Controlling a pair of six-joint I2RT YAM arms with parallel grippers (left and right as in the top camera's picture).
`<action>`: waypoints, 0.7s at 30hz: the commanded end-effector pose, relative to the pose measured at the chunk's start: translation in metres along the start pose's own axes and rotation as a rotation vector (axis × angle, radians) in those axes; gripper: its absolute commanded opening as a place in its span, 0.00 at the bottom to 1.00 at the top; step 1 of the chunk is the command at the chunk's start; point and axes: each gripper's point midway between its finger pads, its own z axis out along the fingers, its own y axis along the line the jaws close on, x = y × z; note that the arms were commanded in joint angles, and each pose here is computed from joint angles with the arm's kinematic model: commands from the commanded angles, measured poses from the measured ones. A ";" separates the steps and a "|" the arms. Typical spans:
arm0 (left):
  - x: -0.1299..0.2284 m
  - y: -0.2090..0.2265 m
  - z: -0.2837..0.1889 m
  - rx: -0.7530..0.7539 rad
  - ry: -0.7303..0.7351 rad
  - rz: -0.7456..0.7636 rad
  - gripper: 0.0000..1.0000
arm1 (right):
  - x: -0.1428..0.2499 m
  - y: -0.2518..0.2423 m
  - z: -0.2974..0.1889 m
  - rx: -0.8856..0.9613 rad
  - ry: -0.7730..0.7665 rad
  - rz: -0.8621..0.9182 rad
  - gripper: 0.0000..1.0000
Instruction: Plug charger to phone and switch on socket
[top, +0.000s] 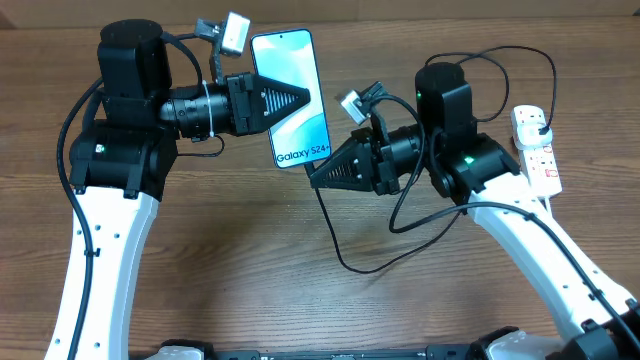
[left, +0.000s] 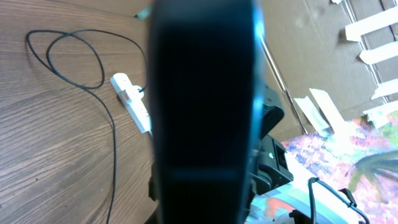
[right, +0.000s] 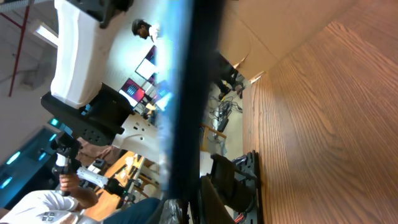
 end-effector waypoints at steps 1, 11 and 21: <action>0.005 -0.019 -0.005 0.062 0.017 0.071 0.04 | -0.007 0.023 -0.005 0.002 -0.011 -0.097 0.04; 0.005 -0.025 -0.006 0.090 0.026 0.069 0.05 | -0.014 0.023 -0.005 0.012 -0.023 -0.146 0.04; -0.015 -0.036 -0.007 0.105 -0.039 0.094 0.04 | -0.008 0.030 -0.004 -0.032 -0.001 -0.134 0.04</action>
